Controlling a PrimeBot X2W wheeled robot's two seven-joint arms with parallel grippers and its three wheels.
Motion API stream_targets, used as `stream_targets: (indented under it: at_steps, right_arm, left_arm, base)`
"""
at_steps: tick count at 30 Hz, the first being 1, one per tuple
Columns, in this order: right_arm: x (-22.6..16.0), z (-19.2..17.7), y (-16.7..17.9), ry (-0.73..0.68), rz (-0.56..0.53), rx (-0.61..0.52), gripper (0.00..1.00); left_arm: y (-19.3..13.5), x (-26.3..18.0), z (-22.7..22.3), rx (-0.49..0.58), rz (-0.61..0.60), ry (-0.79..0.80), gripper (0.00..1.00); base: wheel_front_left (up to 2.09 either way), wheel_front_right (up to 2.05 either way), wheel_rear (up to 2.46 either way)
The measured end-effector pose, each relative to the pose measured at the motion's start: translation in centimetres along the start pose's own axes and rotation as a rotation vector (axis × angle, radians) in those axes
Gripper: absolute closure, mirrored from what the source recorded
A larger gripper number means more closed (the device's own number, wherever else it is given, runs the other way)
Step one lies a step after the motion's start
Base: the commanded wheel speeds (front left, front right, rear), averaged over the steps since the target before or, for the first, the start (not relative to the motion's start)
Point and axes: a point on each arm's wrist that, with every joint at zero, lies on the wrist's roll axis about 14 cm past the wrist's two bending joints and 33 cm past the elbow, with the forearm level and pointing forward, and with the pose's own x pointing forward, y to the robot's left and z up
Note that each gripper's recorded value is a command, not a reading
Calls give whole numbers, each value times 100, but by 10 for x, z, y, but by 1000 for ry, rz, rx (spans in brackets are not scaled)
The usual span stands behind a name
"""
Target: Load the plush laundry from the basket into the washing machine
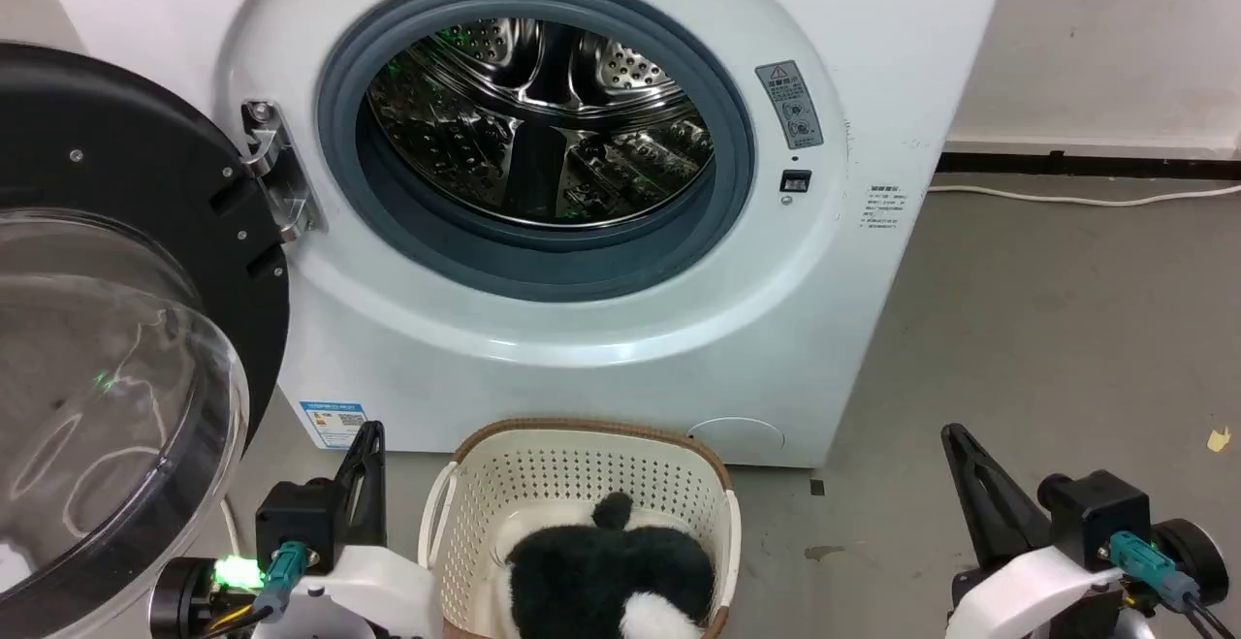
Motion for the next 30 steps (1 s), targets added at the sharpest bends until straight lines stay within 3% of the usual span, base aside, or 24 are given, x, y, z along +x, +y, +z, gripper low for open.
stream_targets:
  at_steps: [21, 22, 30]
  right_arm:
    - [0, 0, 0, 0, 0, 0, 100]
    - [0, 0, 0, 0, 0, 1, 0]
    - [0, 0, 0, -2, -1, 4, 0]
  left_arm:
    - [0, 0, 0, 0, 0, 0, 100]
    - [0, 0, 0, 0, -1, 0, 0]
    - [-2, 0, 0, 0, -6, -1, 0]
  base:
    - [0, 0, 0]
    - [0, 0, 0]
    - [0, 0, 0]
